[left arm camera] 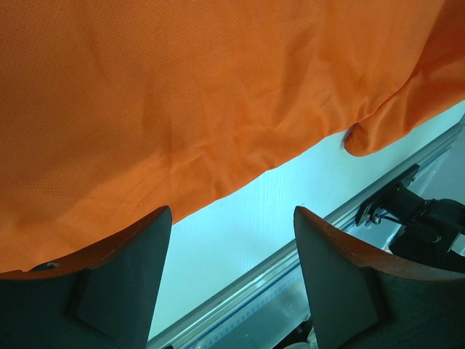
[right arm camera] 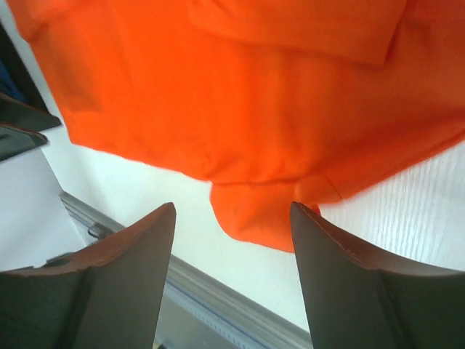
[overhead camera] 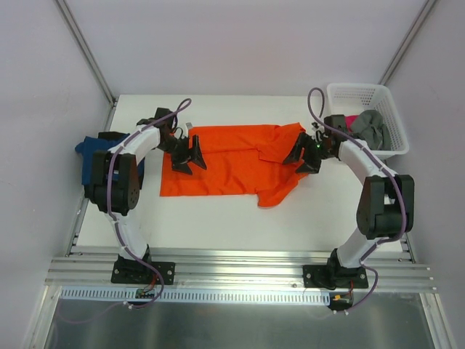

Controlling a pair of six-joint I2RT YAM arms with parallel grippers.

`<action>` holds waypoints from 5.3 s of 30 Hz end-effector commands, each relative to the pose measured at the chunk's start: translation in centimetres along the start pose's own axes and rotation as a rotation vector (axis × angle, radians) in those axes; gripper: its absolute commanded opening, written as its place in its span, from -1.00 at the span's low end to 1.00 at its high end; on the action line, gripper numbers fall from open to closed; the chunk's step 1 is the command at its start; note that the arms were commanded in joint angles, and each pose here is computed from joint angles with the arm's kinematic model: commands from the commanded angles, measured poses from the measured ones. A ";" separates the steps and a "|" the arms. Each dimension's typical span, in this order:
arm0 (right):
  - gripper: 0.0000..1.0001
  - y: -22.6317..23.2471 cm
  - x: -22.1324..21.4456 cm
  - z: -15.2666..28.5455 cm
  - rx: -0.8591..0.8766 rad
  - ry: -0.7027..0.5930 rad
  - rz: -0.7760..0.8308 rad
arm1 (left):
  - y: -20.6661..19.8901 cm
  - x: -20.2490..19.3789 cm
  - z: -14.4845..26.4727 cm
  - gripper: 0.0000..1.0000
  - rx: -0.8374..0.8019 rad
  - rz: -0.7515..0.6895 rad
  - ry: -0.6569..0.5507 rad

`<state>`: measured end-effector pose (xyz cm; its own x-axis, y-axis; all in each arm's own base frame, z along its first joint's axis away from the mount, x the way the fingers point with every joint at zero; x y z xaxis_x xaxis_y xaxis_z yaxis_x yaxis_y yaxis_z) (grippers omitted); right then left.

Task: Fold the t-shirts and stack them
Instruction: Fold the tshirt

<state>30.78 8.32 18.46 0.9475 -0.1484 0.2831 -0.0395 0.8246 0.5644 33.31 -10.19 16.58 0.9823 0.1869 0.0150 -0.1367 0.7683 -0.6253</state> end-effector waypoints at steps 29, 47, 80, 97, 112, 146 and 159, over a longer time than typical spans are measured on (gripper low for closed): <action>0.41 -3.7 -5.7 0.9 -0.106 0.087 -0.004 | -2.0 -1.0 2.1 0.37 -0.064 -0.031 -0.047; 0.43 -5.8 -3.4 -2.5 -0.130 0.109 -0.015 | -1.6 -1.6 2.0 0.38 -0.061 -0.019 -0.033; 0.47 1.2 -5.9 1.5 0.022 0.024 0.005 | -2.1 -2.6 3.4 0.39 -0.060 -0.065 -0.089; 0.48 2.2 10.1 0.4 0.047 -0.211 0.115 | -1.8 -3.0 3.7 0.40 -0.034 -0.089 -0.109; 0.47 -2.7 -5.6 1.1 -0.100 0.102 -0.012 | -2.5 -3.2 4.5 0.40 -0.059 -0.095 -0.127; 0.34 1.2 -7.6 -2.8 -0.018 0.210 0.039 | -1.9 -2.6 3.6 0.40 -0.059 -0.053 -0.098; -0.50 1.4 -7.9 -2.5 0.010 0.179 0.061 | -2.1 -2.3 3.6 0.40 -0.066 -0.050 -0.098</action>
<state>23.79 11.65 14.54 0.9887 -0.0011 0.1502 -0.0805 0.8406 0.5357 30.69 -9.89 19.67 0.9724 0.2061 0.1093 -0.0863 0.7532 -0.6521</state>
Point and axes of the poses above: each gripper's point midway between its finger pads, its own z axis back along the fingers, its own y axis along the line the jaws close on, x = y × z, the point moved 10 cm from there along z, back along the fingers, and after that the axes turned 9 degrees about z, right-handed, at the moved point
